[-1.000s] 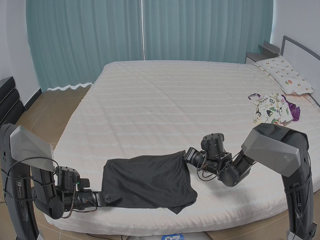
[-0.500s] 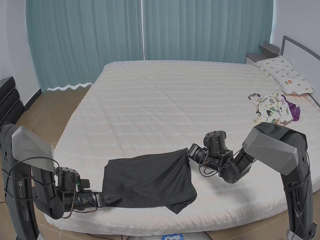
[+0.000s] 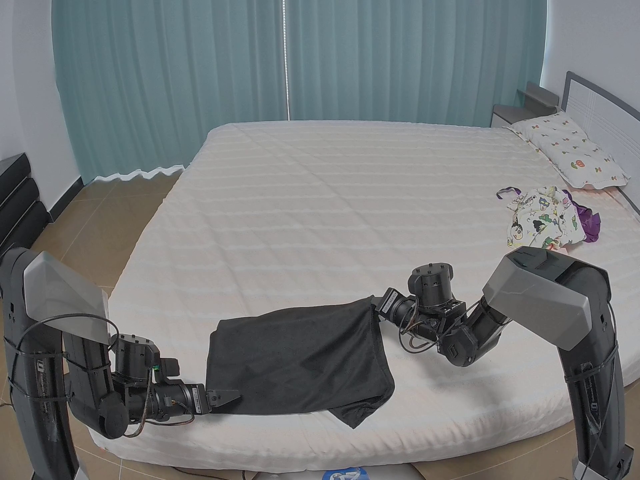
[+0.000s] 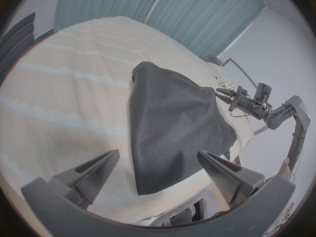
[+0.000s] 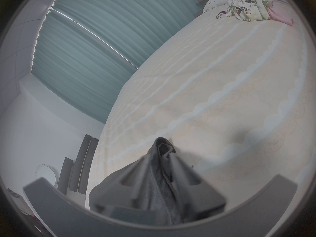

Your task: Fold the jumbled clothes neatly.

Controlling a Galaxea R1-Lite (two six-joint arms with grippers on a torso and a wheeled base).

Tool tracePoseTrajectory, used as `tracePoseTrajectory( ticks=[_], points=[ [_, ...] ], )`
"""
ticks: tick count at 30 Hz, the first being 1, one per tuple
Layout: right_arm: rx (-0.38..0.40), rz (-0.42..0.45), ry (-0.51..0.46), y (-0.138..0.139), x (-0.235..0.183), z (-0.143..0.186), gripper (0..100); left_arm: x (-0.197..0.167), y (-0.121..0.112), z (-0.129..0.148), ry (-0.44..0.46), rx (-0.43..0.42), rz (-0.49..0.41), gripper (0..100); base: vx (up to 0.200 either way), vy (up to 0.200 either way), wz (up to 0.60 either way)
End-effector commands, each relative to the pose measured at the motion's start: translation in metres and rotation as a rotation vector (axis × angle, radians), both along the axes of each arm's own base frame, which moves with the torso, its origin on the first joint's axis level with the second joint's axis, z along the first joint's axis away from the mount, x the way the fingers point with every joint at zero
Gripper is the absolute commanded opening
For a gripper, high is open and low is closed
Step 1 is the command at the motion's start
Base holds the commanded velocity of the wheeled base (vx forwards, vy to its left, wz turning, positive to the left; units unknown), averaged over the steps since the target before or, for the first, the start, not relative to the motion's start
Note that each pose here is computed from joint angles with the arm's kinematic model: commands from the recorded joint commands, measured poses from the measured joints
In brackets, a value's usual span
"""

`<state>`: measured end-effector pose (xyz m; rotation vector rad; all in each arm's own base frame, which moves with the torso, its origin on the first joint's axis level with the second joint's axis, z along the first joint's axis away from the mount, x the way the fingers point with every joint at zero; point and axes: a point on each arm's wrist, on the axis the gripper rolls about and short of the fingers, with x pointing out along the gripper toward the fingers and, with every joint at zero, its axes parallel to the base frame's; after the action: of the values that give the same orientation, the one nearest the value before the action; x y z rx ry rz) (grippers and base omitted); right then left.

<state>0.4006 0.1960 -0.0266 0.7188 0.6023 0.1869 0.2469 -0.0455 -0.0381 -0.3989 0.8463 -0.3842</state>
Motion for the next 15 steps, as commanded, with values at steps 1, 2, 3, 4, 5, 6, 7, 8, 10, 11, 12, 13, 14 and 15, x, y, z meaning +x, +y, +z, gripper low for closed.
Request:
tracePoseTrajectory(
  ticks=[1,2,3,4,5,6,7,8,10,11,12,13,14,15],
  points=[
    [0.003,0.001,-0.007,-0.007,-0.006,0.015,100,0.000,0.003,0.006,-0.041,-0.008,0.015,100,0.000,0.000,0.00],
    [0.010,-0.013,-0.011,-0.016,-0.009,0.024,100,0.001,0.006,0.013,-0.081,-0.015,0.031,100,0.000,0.000,0.00],
    [0.013,-0.020,-0.013,-0.020,-0.010,0.027,100,0.000,0.008,0.016,-0.094,-0.019,0.039,100,0.000,0.000,0.00],
    [0.021,-0.036,-0.025,-0.028,-0.013,0.038,100,0.000,0.011,0.026,-0.129,-0.032,0.062,100,0.000,0.000,0.00],
    [0.028,-0.056,-0.035,-0.039,-0.016,0.047,100,0.000,0.013,0.035,-0.160,-0.046,0.077,100,0.000,0.000,0.00],
    [0.031,-0.067,-0.040,-0.046,-0.018,0.053,100,0.001,0.014,0.042,-0.181,-0.056,0.090,100,0.000,0.000,0.00],
    [0.039,-0.075,-0.049,-0.055,-0.023,0.062,100,0.001,0.016,0.051,-0.210,-0.071,0.104,100,0.000,0.000,0.00],
    [0.045,-0.079,-0.055,-0.062,-0.028,0.069,100,0.001,0.016,0.058,-0.236,-0.077,0.114,100,0.000,0.000,0.00],
    [0.053,-0.091,-0.070,-0.078,-0.046,0.089,100,-0.002,0.017,0.074,-0.296,-0.085,0.128,100,0.000,0.000,0.00],
    [0.053,-0.097,-0.080,-0.084,-0.056,0.097,100,-0.005,0.018,0.083,-0.326,-0.083,0.138,100,0.000,0.000,0.00],
    [0.055,-0.102,-0.091,-0.090,-0.067,0.104,100,-0.008,0.019,0.092,-0.358,-0.082,0.151,100,0.000,0.000,0.00],
    [0.061,-0.104,-0.113,-0.095,-0.081,0.115,100,-0.013,0.020,0.102,-0.395,-0.081,0.165,100,0.000,0.000,0.00],
    [0.069,-0.106,-0.141,-0.101,-0.096,0.126,100,-0.018,0.021,0.112,-0.436,-0.081,0.176,100,0.000,0.000,0.00],
    [0.072,-0.109,-0.168,-0.109,-0.112,0.138,100,-0.024,0.021,0.123,-0.478,-0.084,0.182,100,0.000,0.000,0.00]
  ],
)
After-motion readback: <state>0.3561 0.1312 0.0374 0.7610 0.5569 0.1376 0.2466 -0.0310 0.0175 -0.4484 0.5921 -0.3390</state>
